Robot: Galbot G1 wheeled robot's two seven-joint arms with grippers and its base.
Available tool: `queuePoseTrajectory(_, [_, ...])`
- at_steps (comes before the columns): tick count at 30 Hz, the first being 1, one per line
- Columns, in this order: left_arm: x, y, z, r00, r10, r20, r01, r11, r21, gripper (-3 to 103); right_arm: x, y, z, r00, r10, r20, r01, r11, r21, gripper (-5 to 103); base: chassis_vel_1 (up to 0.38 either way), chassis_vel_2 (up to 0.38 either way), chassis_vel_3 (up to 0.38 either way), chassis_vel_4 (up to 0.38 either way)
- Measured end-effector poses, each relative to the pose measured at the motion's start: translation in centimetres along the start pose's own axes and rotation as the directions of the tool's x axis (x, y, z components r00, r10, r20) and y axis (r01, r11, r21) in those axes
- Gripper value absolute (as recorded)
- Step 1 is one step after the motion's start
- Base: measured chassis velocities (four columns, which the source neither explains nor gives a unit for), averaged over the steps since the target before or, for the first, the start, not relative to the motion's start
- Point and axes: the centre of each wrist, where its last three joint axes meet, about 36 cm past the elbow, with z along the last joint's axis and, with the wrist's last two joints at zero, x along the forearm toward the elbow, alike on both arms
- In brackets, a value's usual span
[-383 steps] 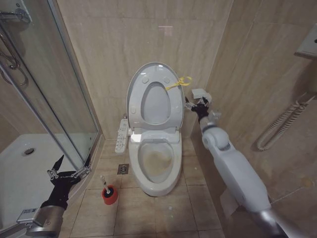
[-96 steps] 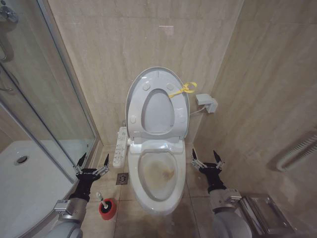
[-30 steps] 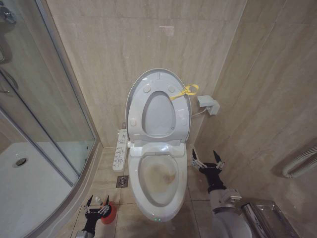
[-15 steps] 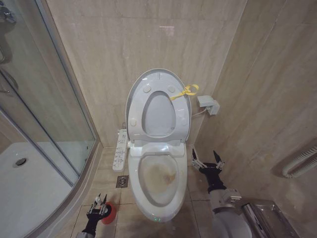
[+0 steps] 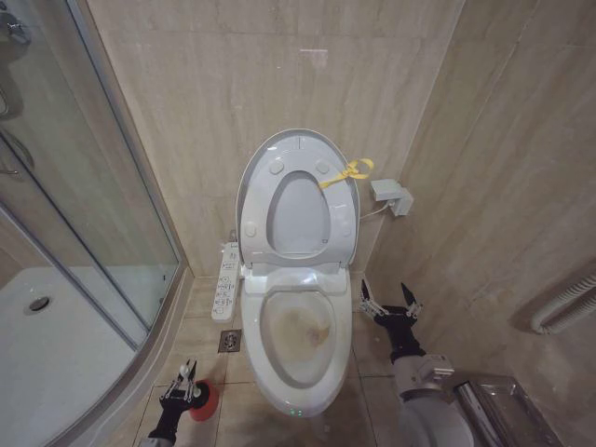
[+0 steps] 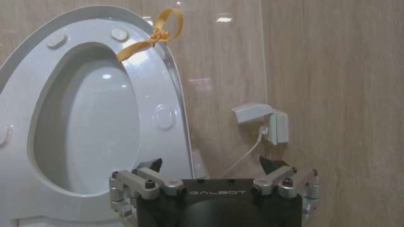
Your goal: Open the toilet lid, clean the toilet bowl with a toilet brush, close the toilet lid, and flush.
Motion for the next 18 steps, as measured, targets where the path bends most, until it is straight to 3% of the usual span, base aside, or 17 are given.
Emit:
queuePoseTrajectory(7, [0.9,-0.3,-3.2,0.998,-0.003,0.069,0.003,1.0,0.002,18,0.0,0.0,0.0,1.0,0.0,0.0,0.0,1.0,0.0,100,0.0,0.0,0.0,0.0])
queuePoseTrajectory(15, [3.5,-1.7,-9.8,0.984,0.004,0.18,-0.006,1.0,0.01,18,0.0,0.0,0.0,1.0,0.0,0.0,0.0,1.0,0.0,100,0.0,0.0,0.0,0.0])
queuePoseTrajectory(18, [5.0,-2.5,-14.0,0.968,0.031,0.248,-0.031,1.0,-0.006,18,0.0,0.0,0.0,1.0,0.0,0.0,0.0,1.0,0.0,100,0.0,0.0,0.0,0.0])
